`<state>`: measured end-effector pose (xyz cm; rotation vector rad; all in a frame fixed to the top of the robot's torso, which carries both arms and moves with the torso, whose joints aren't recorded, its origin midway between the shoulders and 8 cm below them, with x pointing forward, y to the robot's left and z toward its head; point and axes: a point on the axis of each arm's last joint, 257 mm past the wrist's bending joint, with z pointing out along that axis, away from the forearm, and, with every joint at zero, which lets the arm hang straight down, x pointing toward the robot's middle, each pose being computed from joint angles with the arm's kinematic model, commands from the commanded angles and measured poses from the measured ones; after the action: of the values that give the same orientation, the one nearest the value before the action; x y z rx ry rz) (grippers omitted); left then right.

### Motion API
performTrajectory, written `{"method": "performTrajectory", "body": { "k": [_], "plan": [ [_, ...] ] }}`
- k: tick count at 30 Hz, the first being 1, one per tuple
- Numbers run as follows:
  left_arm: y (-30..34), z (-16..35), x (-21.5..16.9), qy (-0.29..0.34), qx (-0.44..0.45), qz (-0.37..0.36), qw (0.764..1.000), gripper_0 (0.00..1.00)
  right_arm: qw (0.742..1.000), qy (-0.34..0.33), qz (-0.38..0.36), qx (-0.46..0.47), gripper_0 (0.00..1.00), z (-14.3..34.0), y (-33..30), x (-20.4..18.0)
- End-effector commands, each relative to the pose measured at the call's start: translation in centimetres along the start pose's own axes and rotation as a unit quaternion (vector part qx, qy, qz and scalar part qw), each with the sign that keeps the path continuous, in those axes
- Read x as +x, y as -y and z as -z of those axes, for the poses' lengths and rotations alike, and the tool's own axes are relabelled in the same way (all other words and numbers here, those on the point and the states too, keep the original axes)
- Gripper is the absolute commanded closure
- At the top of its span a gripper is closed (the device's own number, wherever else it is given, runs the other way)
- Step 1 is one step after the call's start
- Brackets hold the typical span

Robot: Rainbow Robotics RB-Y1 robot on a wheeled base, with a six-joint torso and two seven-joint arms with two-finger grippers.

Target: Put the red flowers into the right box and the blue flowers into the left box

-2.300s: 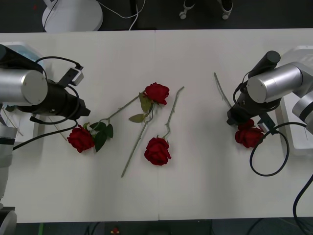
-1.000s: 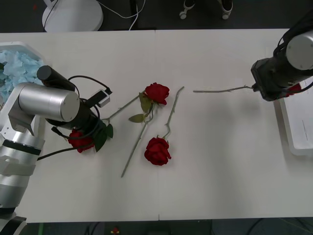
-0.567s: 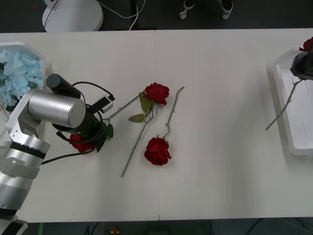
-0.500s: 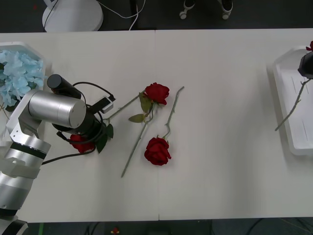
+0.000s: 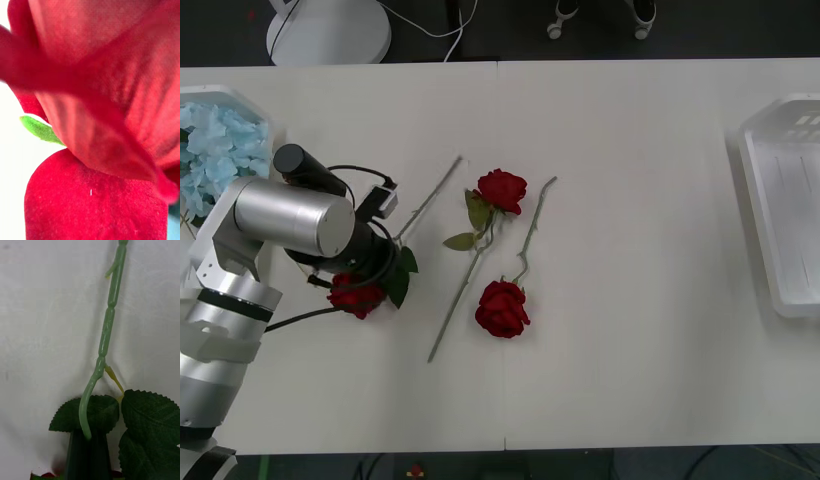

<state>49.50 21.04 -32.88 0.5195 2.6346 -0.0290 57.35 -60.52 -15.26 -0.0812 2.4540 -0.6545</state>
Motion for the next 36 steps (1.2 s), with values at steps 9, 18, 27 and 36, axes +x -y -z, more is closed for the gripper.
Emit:
{"method": "performTrajectory", "body": {
  "k": [9, 18, 27, 36],
  "plan": [
    [1.7, 5.4, -6.3, 0.062, 0.086, 0.293, 0.95, 1.0, 0.997, 0.043, 0.037, 0.059, 0.71, -2.0, 3.4, -0.8],
    [3.0, 6.2, -7.9, 0.061, 0.14, 0.445, 0.882, 1.0, 0.998, 0.031, 0.021, 0.05, 0.21, -2.3, 3.1, 0.2],
    [2.7, 6.9, -9.8, 0.069, 0.156, 0.555, 0.814, 1.0, 0.998, 0.042, -0.035, -0.011, 0.13, 0.4, 1.8, -2.2],
    [2.4, 7.9, -11.8, 0.084, 0.173, 0.643, 0.741, 0.72, 0.982, -0.003, -0.114, -0.152, 0.07, 6.2, -5.7, -3.8]
  ]
}}
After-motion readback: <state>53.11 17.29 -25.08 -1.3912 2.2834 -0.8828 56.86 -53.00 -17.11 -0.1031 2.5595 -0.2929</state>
